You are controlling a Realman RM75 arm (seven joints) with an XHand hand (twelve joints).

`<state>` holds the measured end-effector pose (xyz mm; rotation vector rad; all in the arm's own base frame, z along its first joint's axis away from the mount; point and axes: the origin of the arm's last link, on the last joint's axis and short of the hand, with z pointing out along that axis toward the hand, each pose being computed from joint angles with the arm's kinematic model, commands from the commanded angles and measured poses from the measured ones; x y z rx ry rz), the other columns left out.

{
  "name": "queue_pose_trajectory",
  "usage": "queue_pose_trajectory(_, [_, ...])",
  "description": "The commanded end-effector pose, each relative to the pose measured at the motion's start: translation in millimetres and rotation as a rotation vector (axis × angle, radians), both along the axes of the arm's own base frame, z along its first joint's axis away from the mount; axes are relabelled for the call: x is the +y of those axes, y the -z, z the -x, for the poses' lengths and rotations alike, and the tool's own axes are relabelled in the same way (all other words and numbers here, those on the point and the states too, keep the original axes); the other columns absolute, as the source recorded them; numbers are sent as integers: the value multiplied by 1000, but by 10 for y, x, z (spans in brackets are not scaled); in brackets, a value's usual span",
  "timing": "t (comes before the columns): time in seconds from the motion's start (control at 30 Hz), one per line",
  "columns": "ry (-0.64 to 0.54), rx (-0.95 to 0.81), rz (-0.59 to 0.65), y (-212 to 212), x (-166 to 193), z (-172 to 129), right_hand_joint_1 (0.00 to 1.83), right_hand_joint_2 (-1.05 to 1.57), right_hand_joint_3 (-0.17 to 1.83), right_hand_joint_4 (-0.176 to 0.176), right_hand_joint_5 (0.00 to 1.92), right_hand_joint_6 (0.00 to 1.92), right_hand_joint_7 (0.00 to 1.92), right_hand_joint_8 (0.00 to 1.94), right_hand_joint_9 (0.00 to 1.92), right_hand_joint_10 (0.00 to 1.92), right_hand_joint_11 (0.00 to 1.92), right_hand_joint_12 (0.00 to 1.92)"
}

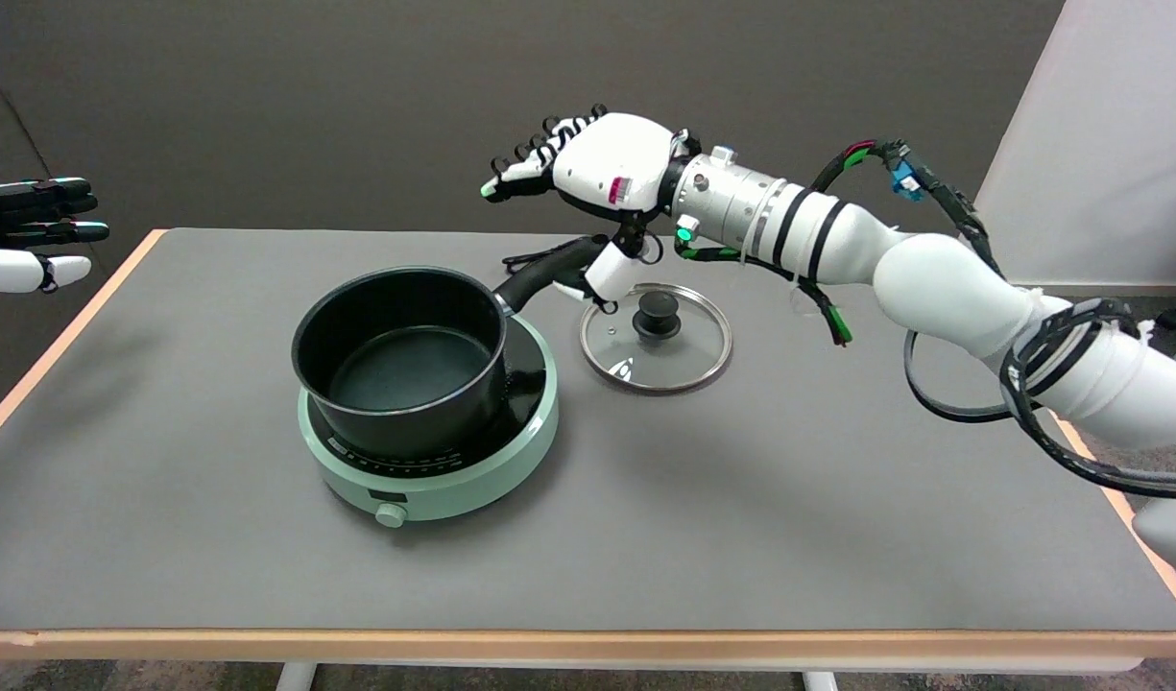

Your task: Pick up the pot.

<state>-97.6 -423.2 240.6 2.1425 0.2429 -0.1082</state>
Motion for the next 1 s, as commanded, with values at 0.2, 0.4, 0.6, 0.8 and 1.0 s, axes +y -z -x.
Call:
queue_pose_trajectory(0.2, [58,25,13,25,-187,156,835,476,1002,111,428,182,510,177,499,279,350,630])
queue_pose_trajectory(0.4, [54,14,7,69,-190,140,837,479,1002,114,435,185,517,178,503,281,351,631])
queue_pose_trajectory(0.6, [43,-1,-2,94,-168,90,837,479,1002,116,438,187,518,178,504,282,353,634])
queue_pose_trajectory(0.8, [6,-13,-19,100,-76,-46,837,478,1002,117,443,189,509,176,504,282,354,636])
queue_pose_trajectory(1.0, [-76,-55,-33,62,100,-335,806,472,996,113,428,183,481,170,490,278,356,643])
